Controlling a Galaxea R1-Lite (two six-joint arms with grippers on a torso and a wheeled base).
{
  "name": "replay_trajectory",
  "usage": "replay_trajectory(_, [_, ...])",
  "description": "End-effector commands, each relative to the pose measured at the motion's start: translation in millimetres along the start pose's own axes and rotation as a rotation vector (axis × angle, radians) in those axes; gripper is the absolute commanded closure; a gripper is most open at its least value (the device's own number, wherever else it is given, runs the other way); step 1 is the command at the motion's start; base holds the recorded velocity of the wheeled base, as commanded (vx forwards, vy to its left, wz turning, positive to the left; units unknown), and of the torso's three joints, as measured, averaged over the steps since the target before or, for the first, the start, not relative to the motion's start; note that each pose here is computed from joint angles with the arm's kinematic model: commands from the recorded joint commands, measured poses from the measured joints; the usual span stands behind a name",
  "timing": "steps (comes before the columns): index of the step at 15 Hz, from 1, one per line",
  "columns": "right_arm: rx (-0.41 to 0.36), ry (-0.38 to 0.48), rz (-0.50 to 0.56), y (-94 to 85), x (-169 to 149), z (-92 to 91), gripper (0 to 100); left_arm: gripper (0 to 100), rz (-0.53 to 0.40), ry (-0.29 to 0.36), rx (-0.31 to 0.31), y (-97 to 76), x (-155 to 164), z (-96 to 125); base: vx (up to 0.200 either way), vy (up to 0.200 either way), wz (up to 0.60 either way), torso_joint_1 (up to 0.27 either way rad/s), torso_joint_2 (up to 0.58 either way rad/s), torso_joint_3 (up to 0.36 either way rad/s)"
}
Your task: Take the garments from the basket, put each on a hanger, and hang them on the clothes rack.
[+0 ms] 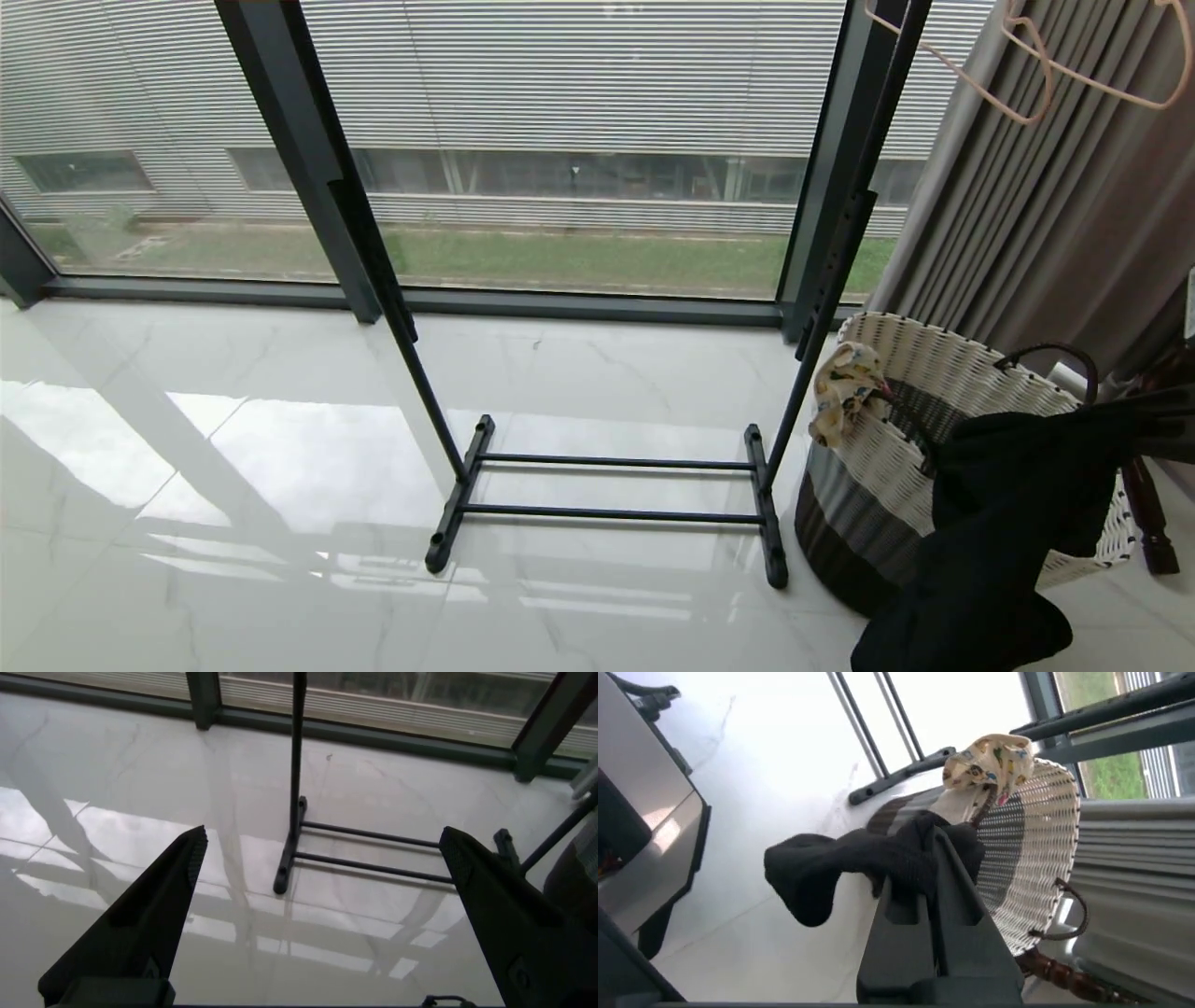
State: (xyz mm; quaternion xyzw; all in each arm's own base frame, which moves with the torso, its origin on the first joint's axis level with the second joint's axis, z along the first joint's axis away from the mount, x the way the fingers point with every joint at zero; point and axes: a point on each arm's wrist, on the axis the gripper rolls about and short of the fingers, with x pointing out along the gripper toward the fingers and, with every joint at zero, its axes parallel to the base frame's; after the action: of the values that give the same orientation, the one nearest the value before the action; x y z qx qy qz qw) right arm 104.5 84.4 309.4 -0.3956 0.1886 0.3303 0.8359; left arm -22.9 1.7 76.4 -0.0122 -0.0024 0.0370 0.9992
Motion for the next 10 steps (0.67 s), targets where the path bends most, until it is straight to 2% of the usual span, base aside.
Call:
replay_trajectory(1, [0.003,0.007,0.057,4.7,17.8,12.2,100,0,0.001,0.001,0.000,0.0,0.1,0.1,0.000,0.000,0.00,0.000,0.00,0.000])
replay_trajectory(5, [0.055,-0.020,0.137,21.0,43.2,33.8,100,0,0.000,0.001,0.017,-0.1,0.1,0.1,0.000,0.000,0.00,0.000,0.00,0.000])
replay_trajectory(7, [0.052,-0.006,0.146,22.8,52.4,36.8,100,0,-0.005,0.002,0.034,-0.2,0.1,-0.1,0.000,0.000,0.00,0.000,0.00,0.000])
replay_trajectory(10, [0.052,0.013,0.155,24.6,59.0,37.5,100,0,-0.037,-0.002,0.101,-0.9,0.2,-0.1,0.000,0.000,0.00,0.000,0.00,0.000])
